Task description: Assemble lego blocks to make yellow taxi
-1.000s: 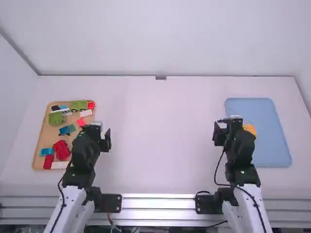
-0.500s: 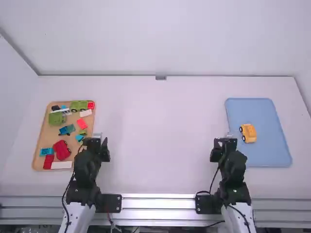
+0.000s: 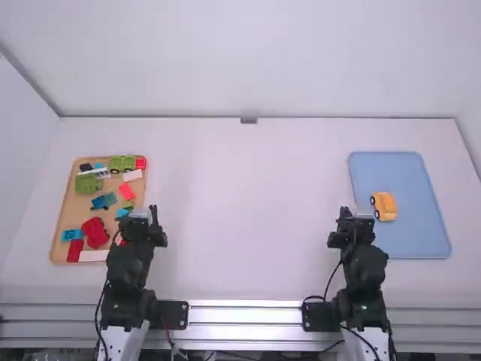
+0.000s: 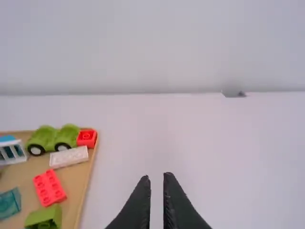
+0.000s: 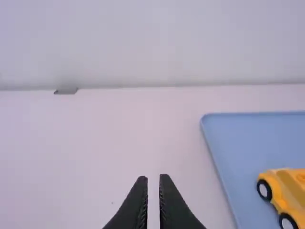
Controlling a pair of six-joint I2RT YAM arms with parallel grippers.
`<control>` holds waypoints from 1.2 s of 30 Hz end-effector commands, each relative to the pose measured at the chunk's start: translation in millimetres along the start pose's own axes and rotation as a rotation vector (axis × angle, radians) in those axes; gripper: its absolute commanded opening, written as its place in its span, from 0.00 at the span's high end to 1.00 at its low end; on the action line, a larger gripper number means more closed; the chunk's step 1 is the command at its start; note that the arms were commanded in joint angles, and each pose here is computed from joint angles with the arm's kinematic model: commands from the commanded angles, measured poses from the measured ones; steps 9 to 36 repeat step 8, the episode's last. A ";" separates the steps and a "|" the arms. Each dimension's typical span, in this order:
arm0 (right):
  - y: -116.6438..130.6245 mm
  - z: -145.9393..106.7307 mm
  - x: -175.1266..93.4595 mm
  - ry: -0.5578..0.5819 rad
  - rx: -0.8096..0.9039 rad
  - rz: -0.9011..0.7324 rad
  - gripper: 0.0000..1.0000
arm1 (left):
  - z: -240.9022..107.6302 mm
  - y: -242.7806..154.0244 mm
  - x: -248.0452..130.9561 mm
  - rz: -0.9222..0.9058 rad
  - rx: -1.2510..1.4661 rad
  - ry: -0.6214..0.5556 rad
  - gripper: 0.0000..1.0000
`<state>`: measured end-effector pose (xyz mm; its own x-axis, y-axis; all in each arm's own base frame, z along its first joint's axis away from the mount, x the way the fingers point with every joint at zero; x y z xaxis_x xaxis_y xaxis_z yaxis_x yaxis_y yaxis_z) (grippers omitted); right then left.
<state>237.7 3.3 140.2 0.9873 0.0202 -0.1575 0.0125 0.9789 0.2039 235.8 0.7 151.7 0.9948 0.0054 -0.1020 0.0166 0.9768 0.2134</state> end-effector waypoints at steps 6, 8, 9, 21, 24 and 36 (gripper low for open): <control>1.1 8.1 -3.4 -0.053 0.004 0.007 1.00 | -2.7 -1.3 0.1 -0.006 -0.006 0.002 1.00; 1.1 8.1 -3.4 -0.053 0.004 0.007 1.00 | -2.7 -1.3 0.1 -0.006 -0.006 0.002 1.00; 1.1 8.1 -3.4 -0.053 0.004 0.007 1.00 | -2.7 -1.3 0.1 -0.006 -0.006 0.002 1.00; 1.1 8.1 -3.4 -0.053 0.004 0.007 1.00 | -2.7 -1.3 0.1 -0.006 -0.006 0.002 1.00; 1.1 8.1 -3.4 -0.053 0.004 0.007 1.00 | -2.7 -1.3 0.1 -0.006 -0.006 0.002 1.00; 1.1 8.1 -3.4 -0.053 0.004 0.007 1.00 | -2.7 -1.3 0.1 -0.006 -0.006 0.002 1.00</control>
Point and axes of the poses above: each hand's point on the last joint's axis, 136 mm out from that joint toward the fingers, its own x axis out along the fingers, its own y axis along the line the jaws close on, z = x × y, the point moved 1 cm from there along -x, back along the fingers, and after that the axes turned 12 degrees about x, right-handed, at the moved point
